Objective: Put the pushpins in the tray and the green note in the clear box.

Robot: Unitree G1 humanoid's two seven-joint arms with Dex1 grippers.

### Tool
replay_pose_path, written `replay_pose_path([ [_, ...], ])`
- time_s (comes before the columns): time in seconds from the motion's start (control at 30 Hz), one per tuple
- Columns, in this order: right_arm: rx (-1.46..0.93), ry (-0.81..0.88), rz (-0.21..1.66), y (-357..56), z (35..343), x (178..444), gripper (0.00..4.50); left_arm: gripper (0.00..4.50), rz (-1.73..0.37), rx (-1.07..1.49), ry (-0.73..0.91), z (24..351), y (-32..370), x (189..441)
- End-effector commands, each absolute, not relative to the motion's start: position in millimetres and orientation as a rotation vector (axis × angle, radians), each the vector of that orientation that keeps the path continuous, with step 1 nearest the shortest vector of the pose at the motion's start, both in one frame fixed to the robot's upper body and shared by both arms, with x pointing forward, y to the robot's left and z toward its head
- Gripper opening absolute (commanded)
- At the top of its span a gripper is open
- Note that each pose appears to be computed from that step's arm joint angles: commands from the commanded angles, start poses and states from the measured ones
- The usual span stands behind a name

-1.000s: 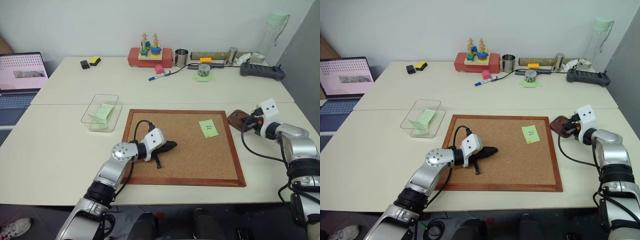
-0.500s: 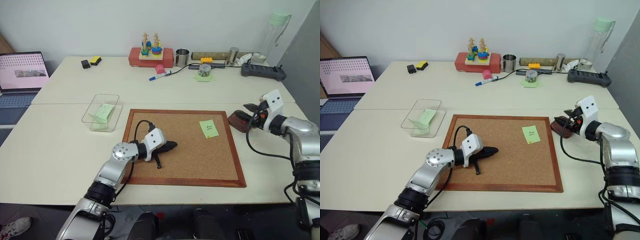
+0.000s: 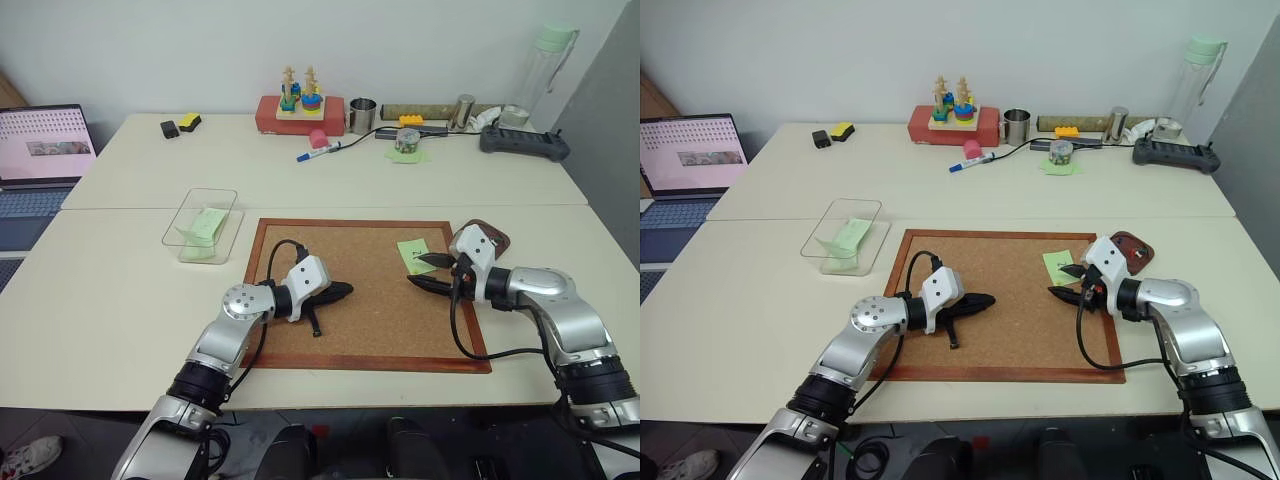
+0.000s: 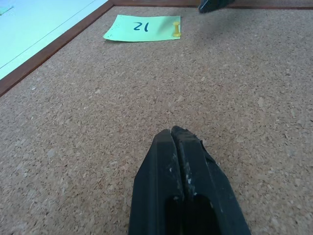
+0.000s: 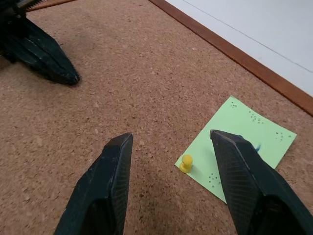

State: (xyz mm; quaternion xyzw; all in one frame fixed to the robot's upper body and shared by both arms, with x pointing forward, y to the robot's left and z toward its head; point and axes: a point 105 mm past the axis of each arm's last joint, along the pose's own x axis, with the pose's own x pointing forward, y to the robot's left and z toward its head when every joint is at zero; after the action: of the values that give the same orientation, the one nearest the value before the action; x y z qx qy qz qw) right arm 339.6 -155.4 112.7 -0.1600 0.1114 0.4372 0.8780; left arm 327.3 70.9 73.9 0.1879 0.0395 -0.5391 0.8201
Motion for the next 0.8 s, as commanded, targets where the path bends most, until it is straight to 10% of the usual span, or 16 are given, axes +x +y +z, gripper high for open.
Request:
replay_pose_path([
  [0.03,-0.349,0.203,0.892,-157,116,349,2.63,0.0,-1.131,0.406,0.152,62,82,326],
  [0.2,-0.325,0.219,0.882,-160,108,354,2.63,0.0,-1.128,0.403,0.148,62,80,326],
  [0.63,-0.31,0.218,0.929,-156,106,354,0.17,0.0,-1.113,0.396,0.15,61,82,324],
  [0.8,-0.278,0.181,0.951,-150,119,352,0.08,0.0,-1.107,0.377,0.162,59,84,322],
])
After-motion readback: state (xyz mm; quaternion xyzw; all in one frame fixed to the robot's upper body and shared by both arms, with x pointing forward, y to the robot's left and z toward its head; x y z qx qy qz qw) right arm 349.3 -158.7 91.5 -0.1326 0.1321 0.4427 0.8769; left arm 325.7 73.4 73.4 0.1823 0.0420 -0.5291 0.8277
